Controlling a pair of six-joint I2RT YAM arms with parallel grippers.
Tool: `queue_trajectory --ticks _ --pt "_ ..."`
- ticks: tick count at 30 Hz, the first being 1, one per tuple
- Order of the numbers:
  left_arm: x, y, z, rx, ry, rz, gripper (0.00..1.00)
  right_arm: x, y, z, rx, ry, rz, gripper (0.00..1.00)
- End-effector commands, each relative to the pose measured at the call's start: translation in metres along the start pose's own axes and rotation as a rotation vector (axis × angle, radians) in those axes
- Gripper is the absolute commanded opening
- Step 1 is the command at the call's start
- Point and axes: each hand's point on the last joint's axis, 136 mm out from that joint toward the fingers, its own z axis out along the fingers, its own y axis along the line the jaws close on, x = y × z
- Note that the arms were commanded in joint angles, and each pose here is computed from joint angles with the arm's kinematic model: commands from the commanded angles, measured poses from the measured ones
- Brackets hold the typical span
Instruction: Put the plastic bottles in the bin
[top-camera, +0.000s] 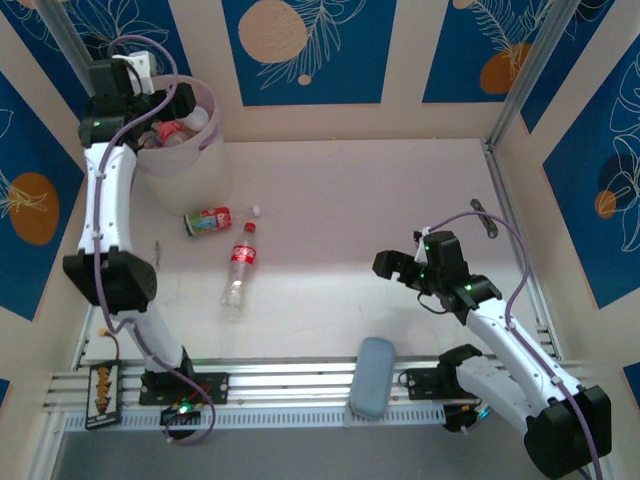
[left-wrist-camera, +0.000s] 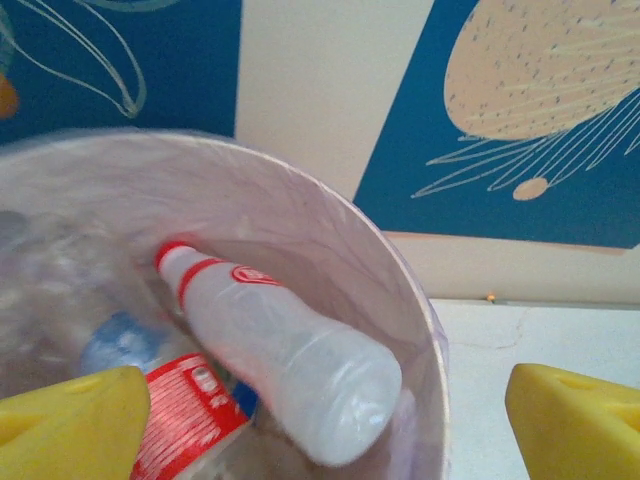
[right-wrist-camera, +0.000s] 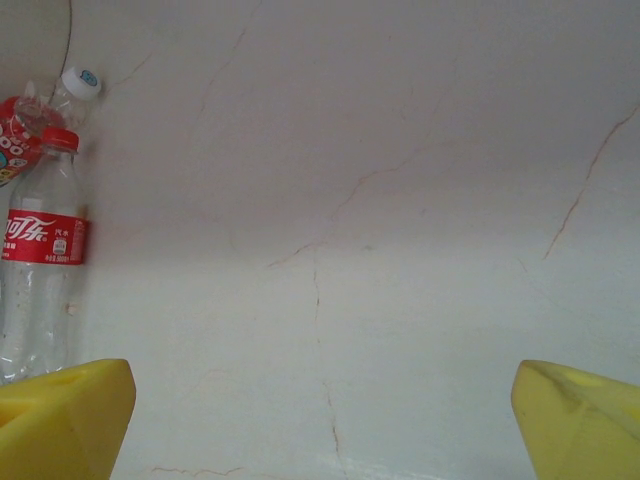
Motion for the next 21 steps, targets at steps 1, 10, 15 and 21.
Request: queue_trajectory --ticks 1,10,15,21 --pt "-0.011 -0.017 -0.065 -0.068 -0.057 0.073 0.92 0.005 -0.002 0.006 -0.003 0.012 -0.009 0.97" --pt "0.149 -0.086 -0.109 -0.003 0.216 0.143 0.89 -0.005 0.0 0.013 -0.014 -0.038 -0.001 0.92" --pt "0.294 -0.087 -0.115 0.021 0.538 0.131 0.87 -0.005 -0.002 0.016 0.015 -0.01 -0.025 0.92" --pt "0.387 -0.082 -0.112 0.051 0.749 0.097 0.88 -0.011 0.004 0.023 0.008 -0.006 -0.037 0.93"
